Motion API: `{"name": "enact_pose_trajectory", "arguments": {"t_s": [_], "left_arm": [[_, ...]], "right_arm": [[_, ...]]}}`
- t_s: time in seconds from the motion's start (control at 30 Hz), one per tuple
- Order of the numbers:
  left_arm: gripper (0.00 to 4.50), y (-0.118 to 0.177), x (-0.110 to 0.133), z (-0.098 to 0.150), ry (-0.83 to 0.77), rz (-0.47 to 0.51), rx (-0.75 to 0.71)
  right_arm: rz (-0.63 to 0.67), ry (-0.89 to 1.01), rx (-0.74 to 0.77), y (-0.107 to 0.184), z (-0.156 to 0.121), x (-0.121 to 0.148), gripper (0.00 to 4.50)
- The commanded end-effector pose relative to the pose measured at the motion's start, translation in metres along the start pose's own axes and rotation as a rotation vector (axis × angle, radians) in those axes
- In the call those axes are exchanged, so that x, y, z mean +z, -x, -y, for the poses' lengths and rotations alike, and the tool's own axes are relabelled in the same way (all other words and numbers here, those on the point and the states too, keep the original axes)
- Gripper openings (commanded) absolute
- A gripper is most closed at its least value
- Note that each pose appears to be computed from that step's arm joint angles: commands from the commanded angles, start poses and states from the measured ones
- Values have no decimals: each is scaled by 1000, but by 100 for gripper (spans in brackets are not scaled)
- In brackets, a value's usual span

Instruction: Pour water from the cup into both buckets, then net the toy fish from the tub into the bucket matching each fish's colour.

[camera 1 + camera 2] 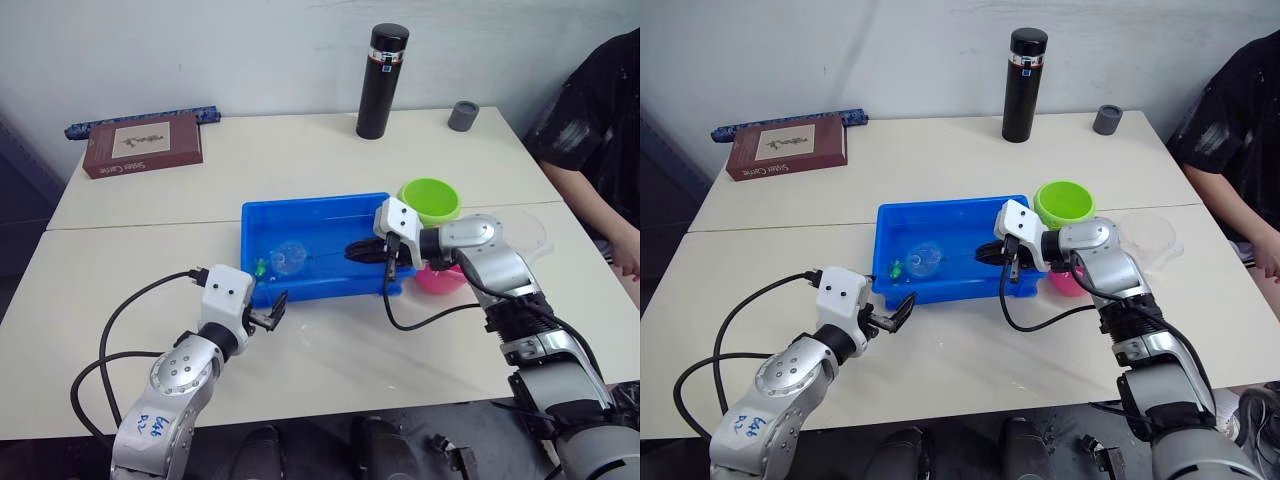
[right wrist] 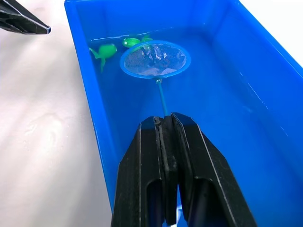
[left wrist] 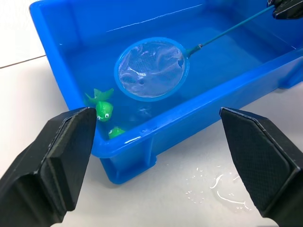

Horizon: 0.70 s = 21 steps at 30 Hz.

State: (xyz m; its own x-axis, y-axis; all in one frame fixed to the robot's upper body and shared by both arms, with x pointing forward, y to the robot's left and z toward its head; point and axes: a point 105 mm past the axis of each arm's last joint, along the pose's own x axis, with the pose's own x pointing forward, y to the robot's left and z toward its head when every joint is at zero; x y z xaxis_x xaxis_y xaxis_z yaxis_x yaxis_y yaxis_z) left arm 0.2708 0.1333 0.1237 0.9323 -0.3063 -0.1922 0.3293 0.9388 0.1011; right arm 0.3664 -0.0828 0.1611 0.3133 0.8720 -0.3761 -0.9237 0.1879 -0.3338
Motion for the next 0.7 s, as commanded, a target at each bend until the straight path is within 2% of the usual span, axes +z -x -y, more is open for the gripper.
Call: {"name": "enact_pose_trajectory", "arguments": {"t_s": [0.03, 0.13, 0.5, 0.7], "left_arm": [[448, 0, 11, 3, -17, 48, -11], [448, 0, 11, 3, -17, 48, -13], [448, 1, 11, 3, -16, 47, -6], [448, 1, 11, 3, -14, 48, -3]], "right_arm": [[-7, 107, -47, 10, 6, 7, 0], [-38, 152, -66, 8, 6, 0, 0], [-111, 276, 24, -7, -12, -19, 0], [-74, 293, 73, -16, -21, -7, 0]]}}
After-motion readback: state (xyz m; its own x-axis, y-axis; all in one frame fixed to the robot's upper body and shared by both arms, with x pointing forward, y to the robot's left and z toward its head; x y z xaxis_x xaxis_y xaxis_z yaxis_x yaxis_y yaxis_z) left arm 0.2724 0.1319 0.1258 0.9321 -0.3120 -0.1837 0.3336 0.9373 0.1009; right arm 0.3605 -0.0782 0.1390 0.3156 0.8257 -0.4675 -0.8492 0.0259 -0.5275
